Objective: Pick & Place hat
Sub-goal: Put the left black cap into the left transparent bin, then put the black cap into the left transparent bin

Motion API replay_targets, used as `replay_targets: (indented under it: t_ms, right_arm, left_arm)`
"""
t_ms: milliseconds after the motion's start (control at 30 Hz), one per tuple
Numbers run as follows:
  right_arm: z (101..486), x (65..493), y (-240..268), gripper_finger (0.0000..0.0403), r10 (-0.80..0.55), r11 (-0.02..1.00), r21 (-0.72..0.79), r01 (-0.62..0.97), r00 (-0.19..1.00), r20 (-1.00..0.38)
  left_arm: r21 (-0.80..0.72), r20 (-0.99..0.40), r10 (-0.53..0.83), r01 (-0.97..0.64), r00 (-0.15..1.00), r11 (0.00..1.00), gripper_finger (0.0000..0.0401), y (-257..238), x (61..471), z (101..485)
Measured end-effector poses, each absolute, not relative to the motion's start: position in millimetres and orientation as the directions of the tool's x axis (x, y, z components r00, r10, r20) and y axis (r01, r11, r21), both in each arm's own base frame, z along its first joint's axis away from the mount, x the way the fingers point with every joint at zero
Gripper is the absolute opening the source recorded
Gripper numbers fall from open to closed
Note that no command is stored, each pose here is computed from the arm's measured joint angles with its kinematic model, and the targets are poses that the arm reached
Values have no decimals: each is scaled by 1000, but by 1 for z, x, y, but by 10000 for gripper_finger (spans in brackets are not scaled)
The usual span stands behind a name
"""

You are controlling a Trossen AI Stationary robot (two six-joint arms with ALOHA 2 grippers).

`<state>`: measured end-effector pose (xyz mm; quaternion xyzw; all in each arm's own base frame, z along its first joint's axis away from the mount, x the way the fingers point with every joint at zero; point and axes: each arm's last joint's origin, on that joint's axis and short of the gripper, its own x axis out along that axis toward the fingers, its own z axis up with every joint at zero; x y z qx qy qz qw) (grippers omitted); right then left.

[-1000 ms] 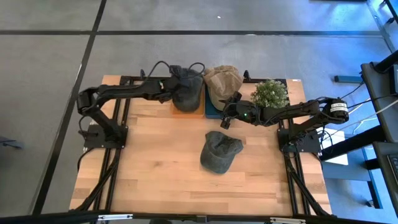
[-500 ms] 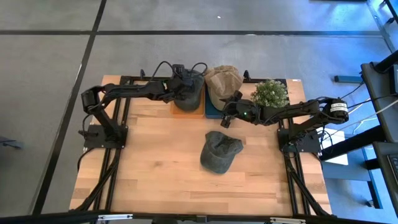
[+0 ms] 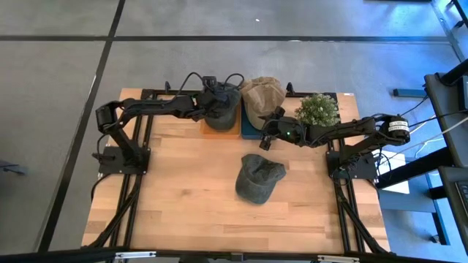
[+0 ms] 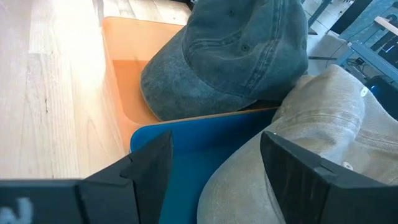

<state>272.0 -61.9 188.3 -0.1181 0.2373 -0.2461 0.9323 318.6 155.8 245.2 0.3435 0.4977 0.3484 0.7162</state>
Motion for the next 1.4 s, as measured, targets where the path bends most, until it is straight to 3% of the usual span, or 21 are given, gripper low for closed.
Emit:
replay_targets:
  t_ms: [333,567,767,933,1033,1200,1300,1400]
  right_arm:
    - [188,272,-62,243,-515,852,-329,407,766,-384]
    - [188,272,-62,243,-514,854,-317,414,767,-385]
    - [187,272,-62,243,-513,854,-319,410,763,-393]
    - [187,272,-62,243,-513,854,-320,410,762,-395]
    - [185,271,-61,243,-476,876,-309,371,771,-423]
    - [180,270,-58,243,-385,920,-271,284,787,-482]
    - [178,270,-55,243,-299,953,-199,227,808,-507]
    - [176,270,-51,243,-155,988,-85,129,834,-530]
  left_arm:
    - [866,-408,887,-216,217,451,92,158,319,250]
    - [793,-473,799,-215,372,570,123,156,324,249]
    - [822,-453,823,-197,344,535,136,154,325,250]
    - [685,-461,801,-422,381,594,134,143,329,250]
    - [517,-538,686,-452,489,727,133,128,335,245]
    - [156,-653,277,-233,705,960,132,94,346,239]
    - [14,-662,80,-94,746,995,132,75,354,232]
    - [6,-665,38,-46,746,999,134,60,363,223]
